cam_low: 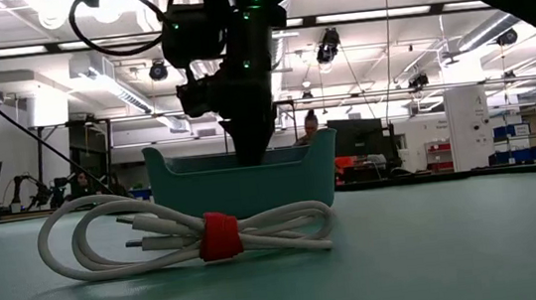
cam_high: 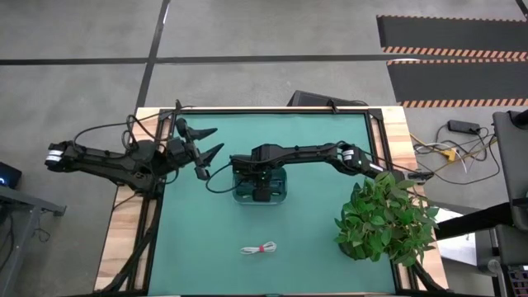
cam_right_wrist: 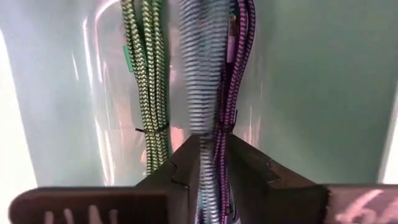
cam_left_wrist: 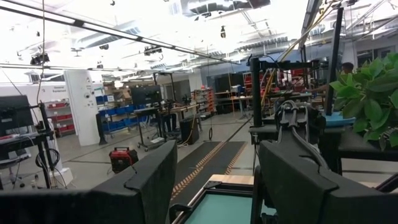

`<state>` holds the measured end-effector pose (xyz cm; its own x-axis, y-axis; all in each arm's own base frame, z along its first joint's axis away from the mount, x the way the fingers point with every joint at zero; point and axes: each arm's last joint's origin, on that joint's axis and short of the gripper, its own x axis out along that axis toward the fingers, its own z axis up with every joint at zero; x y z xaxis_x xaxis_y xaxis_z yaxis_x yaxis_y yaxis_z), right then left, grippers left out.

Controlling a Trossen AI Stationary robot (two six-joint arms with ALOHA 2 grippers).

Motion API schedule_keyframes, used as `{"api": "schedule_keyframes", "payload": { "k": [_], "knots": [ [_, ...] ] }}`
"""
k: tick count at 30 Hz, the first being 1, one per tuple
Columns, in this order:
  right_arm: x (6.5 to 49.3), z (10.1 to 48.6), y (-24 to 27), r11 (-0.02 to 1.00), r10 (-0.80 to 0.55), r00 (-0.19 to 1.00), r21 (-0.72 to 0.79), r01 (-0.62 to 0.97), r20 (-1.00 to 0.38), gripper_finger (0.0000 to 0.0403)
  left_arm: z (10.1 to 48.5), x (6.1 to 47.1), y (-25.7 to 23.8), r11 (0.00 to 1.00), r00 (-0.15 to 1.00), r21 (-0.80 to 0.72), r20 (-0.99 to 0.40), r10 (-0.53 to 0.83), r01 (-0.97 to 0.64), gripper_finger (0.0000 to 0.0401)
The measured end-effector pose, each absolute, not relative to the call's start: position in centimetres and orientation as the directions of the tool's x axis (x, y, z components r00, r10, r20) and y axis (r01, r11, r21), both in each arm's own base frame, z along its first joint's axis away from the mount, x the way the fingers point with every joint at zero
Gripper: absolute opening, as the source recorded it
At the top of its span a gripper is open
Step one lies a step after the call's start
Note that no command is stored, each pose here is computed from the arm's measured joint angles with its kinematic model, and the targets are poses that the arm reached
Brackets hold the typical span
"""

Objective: Pick and place USB-C Cables
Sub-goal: Put the white charger cable into the green bin

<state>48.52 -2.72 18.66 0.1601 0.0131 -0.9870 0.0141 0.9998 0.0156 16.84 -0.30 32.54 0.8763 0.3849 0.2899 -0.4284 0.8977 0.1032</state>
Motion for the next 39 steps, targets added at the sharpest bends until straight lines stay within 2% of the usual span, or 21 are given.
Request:
{"api": "schedule_keyframes", "payload": {
  "k": [13,24,39],
  "knots": [
    [48.6,18.8,-2.7,1.0,0.012,0.17,0.016,0.02,-0.985,0.0113,32.5,16.9,-0.3,0.898,0.877,0.104,0.288,0.384,-0.428,0.0212],
    [47.7,22.7,-2.0,1.0,0.013,0.251,0.015,0.004,-0.968,0.0098,32.5,16.9,-0.3,0.898,0.877,0.105,0.288,0.384,-0.427,0.0212],
    [46.5,28.2,2.2,0.992,0.045,0.449,-0.013,-0.125,-0.892,0.0078,32.4,17.1,-0.3,0.899,0.88,0.106,0.281,0.383,-0.425,0.0212]
  ]
}}
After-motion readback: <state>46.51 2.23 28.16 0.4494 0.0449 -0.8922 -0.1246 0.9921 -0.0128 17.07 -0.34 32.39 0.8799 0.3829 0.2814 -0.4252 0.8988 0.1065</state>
